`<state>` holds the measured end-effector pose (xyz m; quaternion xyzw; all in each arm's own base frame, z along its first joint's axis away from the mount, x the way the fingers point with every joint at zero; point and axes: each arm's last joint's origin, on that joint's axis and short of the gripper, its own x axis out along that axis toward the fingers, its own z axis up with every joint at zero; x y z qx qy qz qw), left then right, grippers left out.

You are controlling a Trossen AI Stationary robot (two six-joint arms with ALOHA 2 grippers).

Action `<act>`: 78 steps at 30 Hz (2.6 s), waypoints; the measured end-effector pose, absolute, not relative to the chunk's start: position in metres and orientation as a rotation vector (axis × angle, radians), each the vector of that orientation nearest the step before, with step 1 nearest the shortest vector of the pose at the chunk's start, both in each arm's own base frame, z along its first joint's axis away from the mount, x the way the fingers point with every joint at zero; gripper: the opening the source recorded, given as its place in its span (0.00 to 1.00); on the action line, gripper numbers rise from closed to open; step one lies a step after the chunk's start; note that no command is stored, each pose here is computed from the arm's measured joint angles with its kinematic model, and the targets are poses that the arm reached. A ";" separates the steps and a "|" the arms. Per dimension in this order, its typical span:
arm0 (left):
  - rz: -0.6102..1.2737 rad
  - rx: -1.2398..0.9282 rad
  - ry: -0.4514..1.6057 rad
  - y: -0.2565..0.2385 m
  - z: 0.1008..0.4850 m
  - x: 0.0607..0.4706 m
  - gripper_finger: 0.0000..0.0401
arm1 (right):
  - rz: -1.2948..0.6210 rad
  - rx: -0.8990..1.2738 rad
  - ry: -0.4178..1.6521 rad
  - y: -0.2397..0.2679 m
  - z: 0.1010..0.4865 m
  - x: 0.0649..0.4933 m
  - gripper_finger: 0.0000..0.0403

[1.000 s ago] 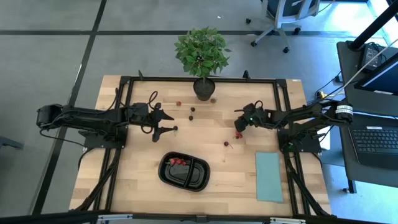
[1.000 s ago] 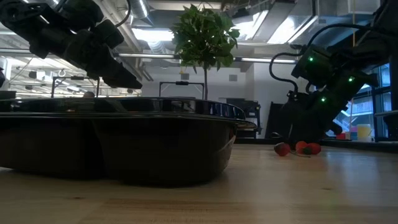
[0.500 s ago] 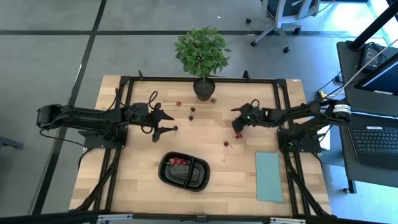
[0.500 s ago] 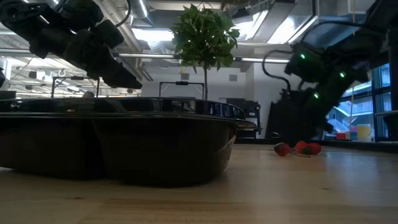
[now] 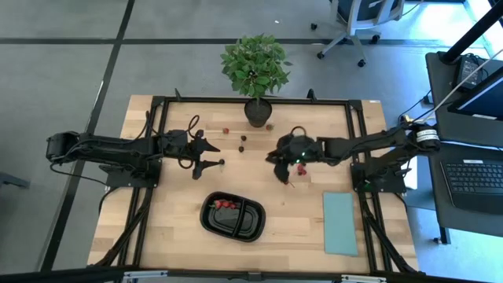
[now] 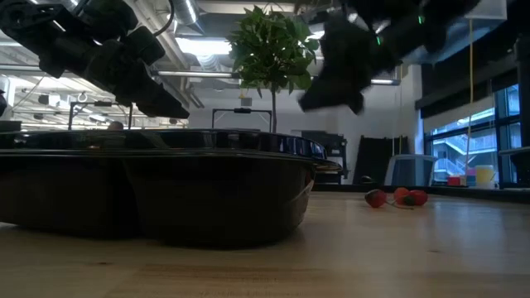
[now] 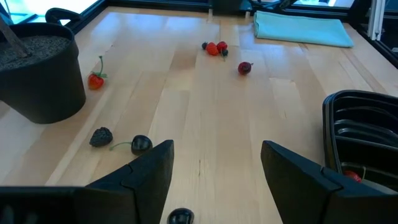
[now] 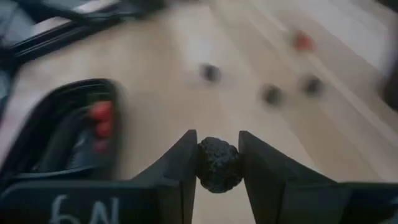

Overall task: Pick and placing Produce into tupperware
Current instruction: Put the right blackberry into the right side of the black container, then put the bottom red cherry into the black container with the other red fruits

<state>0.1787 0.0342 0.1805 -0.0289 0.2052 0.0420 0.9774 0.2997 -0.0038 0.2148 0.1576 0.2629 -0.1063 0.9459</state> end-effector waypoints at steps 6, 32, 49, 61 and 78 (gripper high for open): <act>0.084 -0.059 0.420 0.034 0.180 0.178 0.59 | -0.062 0.190 0.532 0.042 0.219 0.340 0.26; 0.084 -0.061 0.422 0.034 0.180 0.178 0.59 | 0.270 0.225 0.772 0.120 0.153 0.385 0.32; 0.084 -0.060 0.422 0.034 0.180 0.178 0.59 | 0.266 0.228 0.774 0.119 0.152 0.385 0.38; 0.084 -0.060 0.422 0.034 0.180 0.178 0.59 | 0.267 0.229 0.775 0.118 0.166 0.380 0.60; 0.085 -0.074 0.464 0.034 0.176 0.177 0.59 | -0.127 0.154 0.813 0.082 0.233 0.300 0.60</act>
